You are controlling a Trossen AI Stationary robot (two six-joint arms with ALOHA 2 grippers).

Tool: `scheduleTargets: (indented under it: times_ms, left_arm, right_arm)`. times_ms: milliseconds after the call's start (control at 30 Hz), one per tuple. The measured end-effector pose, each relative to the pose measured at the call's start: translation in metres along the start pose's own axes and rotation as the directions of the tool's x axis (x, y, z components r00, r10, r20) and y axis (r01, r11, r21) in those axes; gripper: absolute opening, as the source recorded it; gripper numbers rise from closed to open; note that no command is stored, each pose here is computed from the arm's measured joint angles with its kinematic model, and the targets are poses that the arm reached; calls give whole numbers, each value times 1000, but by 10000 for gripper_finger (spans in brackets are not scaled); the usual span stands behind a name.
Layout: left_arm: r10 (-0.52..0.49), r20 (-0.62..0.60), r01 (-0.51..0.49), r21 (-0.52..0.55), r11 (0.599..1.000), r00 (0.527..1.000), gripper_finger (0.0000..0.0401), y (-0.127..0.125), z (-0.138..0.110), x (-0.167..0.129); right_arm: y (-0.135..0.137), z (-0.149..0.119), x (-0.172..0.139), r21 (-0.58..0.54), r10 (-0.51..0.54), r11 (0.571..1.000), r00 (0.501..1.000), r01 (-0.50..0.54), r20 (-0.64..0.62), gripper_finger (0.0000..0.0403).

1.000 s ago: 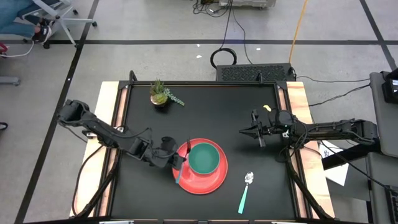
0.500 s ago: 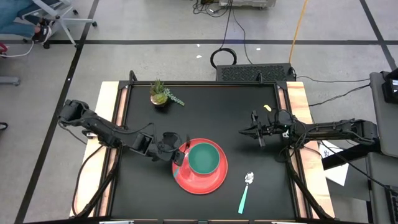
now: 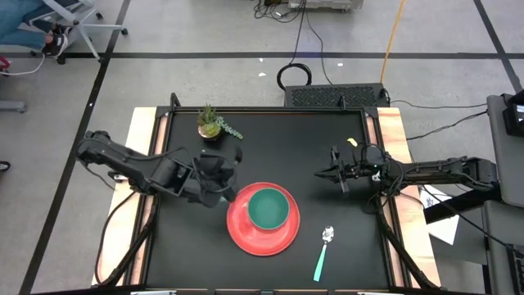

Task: Set table place
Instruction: Put the blue fork to the left of the bowl green bowl on the orange plate

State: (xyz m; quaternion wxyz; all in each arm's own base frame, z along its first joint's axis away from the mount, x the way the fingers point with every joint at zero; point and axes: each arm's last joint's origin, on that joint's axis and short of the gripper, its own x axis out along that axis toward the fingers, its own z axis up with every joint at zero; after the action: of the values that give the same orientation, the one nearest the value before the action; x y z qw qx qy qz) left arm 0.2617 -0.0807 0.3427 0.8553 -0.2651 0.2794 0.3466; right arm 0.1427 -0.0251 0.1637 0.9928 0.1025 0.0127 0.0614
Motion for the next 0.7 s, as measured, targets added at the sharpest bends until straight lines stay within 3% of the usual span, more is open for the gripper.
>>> scheduleTargets:
  times_ms: [67, 233, 700]
  left_arm:
    - [41, -71, -44, -46, 998, 997, 5, 7, -2, 2]
    - [25, -221, -49, -107, 993, 975, 5, 0, -15, 21]
    - [-24, -376, -27, -130, 991, 926, 5, -35, -49, 70]
  right_arm:
    - [0, -2, 0, 6, -3, 1000, 1000, 3, -15, 4]
    - [-1, -3, 0, 11, -7, 1000, 999, 7, -33, 4]
    - [-1, -3, 0, 8, -6, 1000, 1000, 6, -30, 4]
